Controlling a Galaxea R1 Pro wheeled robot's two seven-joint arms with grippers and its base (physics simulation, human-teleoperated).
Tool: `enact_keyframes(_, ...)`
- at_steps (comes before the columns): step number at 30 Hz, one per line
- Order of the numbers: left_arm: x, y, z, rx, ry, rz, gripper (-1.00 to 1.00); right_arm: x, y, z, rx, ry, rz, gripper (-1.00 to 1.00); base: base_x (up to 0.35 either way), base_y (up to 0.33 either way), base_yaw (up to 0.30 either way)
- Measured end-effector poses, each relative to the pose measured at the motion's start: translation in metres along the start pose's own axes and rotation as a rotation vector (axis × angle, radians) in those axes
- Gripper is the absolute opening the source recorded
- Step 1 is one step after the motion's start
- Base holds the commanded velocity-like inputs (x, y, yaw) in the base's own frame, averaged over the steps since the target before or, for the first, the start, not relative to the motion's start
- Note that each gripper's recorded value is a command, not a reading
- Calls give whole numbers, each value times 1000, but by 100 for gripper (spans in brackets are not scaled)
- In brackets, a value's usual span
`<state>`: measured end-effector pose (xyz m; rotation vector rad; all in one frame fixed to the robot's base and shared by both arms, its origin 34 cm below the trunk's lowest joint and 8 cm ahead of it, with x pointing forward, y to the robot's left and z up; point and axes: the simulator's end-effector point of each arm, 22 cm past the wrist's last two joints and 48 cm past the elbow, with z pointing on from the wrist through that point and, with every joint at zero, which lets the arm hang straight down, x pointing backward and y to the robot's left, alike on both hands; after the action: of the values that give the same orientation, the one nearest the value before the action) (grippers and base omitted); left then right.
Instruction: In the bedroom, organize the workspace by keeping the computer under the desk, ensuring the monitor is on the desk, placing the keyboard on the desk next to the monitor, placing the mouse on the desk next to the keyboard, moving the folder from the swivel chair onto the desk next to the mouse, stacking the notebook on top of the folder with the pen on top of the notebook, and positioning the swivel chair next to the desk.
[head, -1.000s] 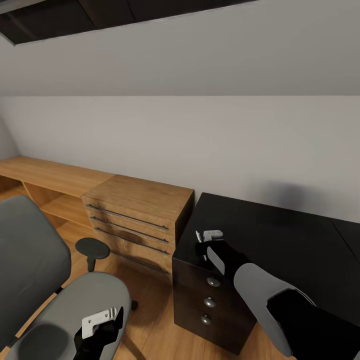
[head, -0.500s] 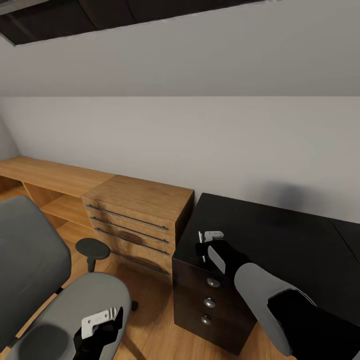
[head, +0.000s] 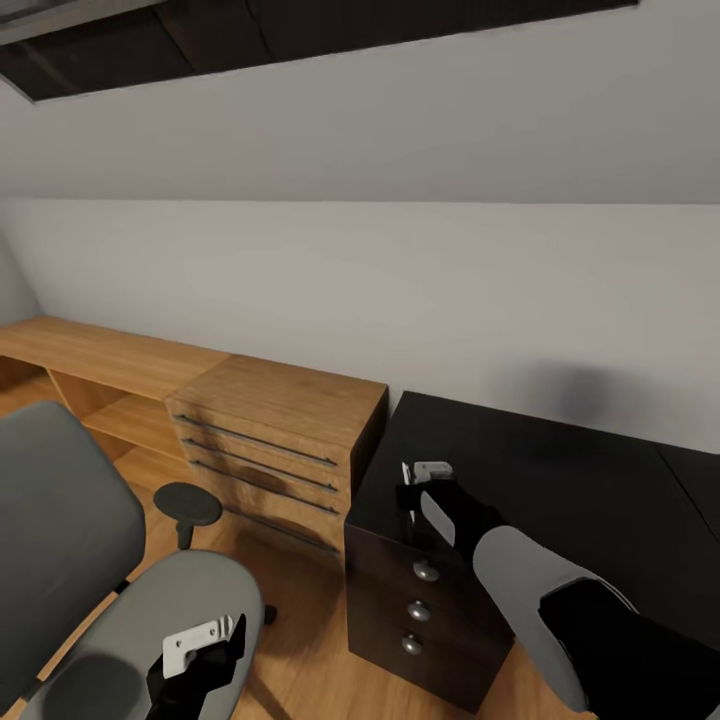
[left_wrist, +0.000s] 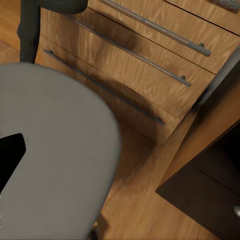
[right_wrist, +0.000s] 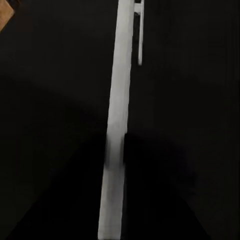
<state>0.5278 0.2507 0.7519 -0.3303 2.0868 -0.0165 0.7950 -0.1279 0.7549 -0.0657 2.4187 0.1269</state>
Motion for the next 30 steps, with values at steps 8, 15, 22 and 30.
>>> enact_keyframes(8, -7, -1, -6, -2, 9, 4, 100, -44, -35, -35, 71, -118, 27, -100, 0, 0, 0)
enact_keyframes(15, -13, -2, -11, -4, 14, 4, 100, -50, -73, -129, 198, -267, 188, -100, 0, 0, 0)
enact_keyframes(22, 12, 4, -14, -20, 85, 19, 100, -61, -85, -166, 250, -294, 213, -100, 0, 0, 0)
enact_keyframes(30, 64, -3, -25, -5, 206, 96, 100, -30, -129, -204, 338, -265, 309, -100, 0, 0, -76)
